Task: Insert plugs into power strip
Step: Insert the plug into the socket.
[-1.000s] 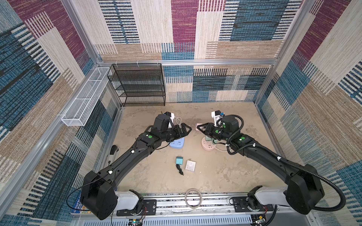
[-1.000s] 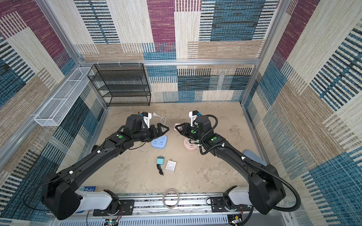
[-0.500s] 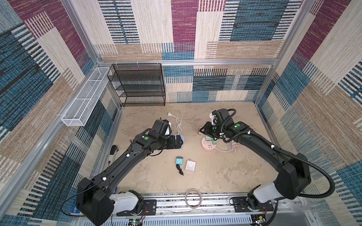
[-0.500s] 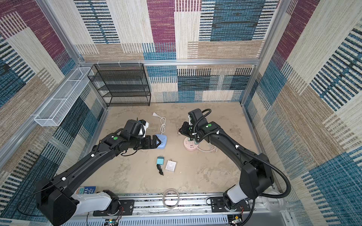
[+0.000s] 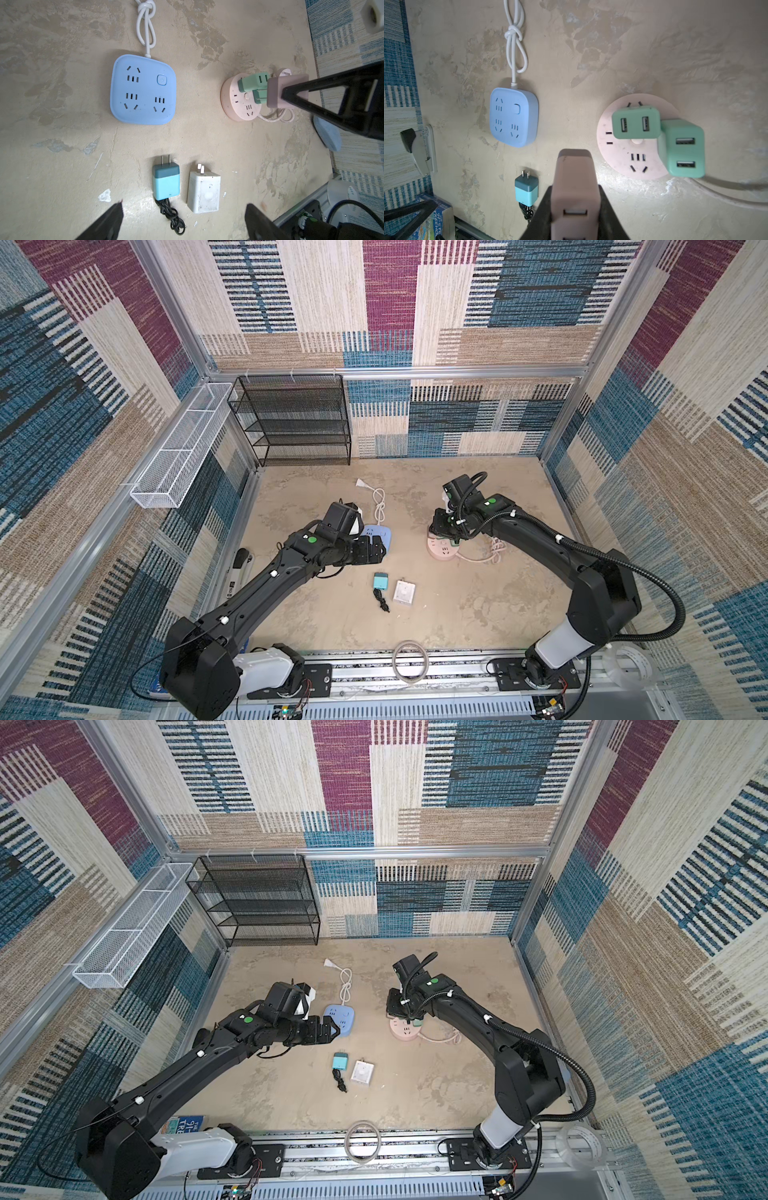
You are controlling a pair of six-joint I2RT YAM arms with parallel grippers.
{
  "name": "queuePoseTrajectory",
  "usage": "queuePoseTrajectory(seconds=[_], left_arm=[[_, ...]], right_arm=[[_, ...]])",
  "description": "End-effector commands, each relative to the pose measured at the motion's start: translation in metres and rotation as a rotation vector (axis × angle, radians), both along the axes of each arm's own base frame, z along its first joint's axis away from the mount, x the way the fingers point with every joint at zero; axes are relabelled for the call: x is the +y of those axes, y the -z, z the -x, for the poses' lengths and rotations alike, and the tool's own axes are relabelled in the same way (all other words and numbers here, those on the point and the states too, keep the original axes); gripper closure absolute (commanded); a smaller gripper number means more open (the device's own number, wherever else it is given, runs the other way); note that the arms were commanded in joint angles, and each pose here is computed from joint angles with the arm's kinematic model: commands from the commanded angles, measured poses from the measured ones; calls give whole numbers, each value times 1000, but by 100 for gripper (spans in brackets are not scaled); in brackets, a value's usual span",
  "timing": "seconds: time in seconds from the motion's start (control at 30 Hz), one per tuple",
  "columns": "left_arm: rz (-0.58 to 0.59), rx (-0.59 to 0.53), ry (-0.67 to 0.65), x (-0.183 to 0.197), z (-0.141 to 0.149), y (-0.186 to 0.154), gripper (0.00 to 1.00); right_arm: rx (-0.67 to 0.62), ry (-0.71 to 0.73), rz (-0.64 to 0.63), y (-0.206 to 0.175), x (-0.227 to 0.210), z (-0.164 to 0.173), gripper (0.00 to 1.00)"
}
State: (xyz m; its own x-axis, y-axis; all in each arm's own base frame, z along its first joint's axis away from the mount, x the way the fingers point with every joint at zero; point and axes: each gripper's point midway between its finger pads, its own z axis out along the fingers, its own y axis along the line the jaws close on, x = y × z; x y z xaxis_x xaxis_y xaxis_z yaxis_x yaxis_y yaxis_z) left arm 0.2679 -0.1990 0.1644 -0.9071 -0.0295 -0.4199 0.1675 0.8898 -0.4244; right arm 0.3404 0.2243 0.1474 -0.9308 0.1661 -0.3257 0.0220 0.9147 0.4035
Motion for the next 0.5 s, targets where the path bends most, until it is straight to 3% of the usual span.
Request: queuePoseTrajectory(seconds=[0.0,0.47], left_arm=[[32,-12,3,-5,-2,-4,4],[55,-4,14,-9,0,-4,5]], right_arm=[[-57,13,59,-4,-7,-11,100],[-32,-51,189,25,1,-11,100]])
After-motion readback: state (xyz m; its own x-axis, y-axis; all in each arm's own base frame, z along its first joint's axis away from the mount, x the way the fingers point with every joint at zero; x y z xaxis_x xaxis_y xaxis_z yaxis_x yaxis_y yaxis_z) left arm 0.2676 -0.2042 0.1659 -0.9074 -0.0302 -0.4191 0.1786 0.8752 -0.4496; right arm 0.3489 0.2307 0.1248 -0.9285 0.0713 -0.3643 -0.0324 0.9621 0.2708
